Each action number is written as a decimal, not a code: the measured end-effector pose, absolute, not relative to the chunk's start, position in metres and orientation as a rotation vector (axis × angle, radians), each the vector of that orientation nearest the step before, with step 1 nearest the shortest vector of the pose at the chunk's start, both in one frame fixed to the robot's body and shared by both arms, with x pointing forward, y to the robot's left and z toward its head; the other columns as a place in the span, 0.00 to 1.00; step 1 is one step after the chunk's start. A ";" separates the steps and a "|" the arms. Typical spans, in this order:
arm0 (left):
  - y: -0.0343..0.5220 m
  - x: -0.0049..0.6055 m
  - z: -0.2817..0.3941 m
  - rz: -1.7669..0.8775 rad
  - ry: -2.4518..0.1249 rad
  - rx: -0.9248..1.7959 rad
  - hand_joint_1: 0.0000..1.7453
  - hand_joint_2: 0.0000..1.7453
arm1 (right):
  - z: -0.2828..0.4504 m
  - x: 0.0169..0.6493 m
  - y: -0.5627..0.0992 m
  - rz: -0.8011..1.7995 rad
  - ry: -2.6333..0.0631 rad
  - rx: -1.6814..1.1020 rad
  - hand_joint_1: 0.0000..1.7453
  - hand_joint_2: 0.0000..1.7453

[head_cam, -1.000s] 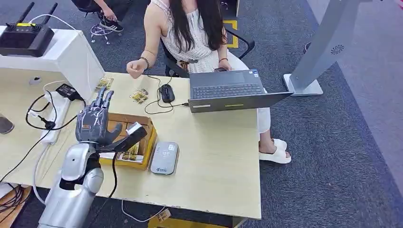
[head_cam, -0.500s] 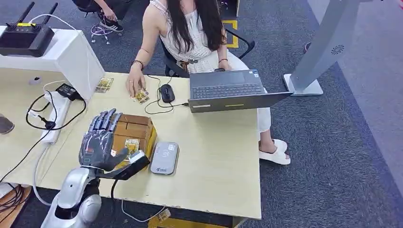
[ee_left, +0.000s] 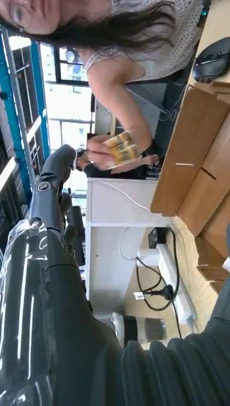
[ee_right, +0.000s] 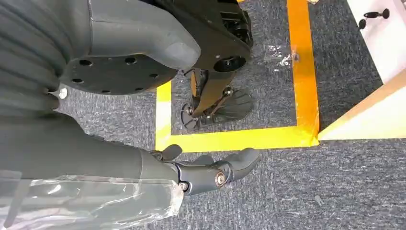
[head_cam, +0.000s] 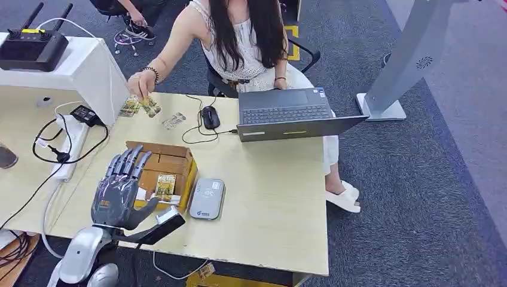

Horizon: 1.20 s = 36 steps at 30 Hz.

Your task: Pass the card to the sensor for recognition and then transmit it.

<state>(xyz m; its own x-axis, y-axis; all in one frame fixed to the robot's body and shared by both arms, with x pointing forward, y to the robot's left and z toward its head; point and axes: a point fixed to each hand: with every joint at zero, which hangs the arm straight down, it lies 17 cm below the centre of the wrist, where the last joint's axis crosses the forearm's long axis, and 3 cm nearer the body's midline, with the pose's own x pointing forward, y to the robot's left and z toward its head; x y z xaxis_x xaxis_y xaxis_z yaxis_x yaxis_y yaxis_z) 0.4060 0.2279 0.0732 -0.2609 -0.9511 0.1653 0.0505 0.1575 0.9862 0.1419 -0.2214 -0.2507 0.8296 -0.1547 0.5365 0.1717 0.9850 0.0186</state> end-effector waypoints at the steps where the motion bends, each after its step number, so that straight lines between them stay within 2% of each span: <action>1: 0.228 0.405 0.072 -1.293 -1.447 0.926 0.00 1.00 | -0.251 0.142 -0.222 -0.174 -0.566 -0.031 0.00 1.00; 36: 0.233 0.396 0.059 -1.325 -1.397 0.934 0.00 1.00 | -0.251 0.141 -0.224 -0.174 -0.564 -0.037 0.00 1.00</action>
<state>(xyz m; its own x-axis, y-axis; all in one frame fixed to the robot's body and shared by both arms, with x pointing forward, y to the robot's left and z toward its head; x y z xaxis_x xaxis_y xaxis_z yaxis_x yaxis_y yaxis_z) 0.3956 0.2335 0.0590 -0.2459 -0.9600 0.1341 0.0828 0.1170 0.9897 0.1409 -0.2241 -0.2513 0.8307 -0.1539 0.5351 0.1744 0.9846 0.0125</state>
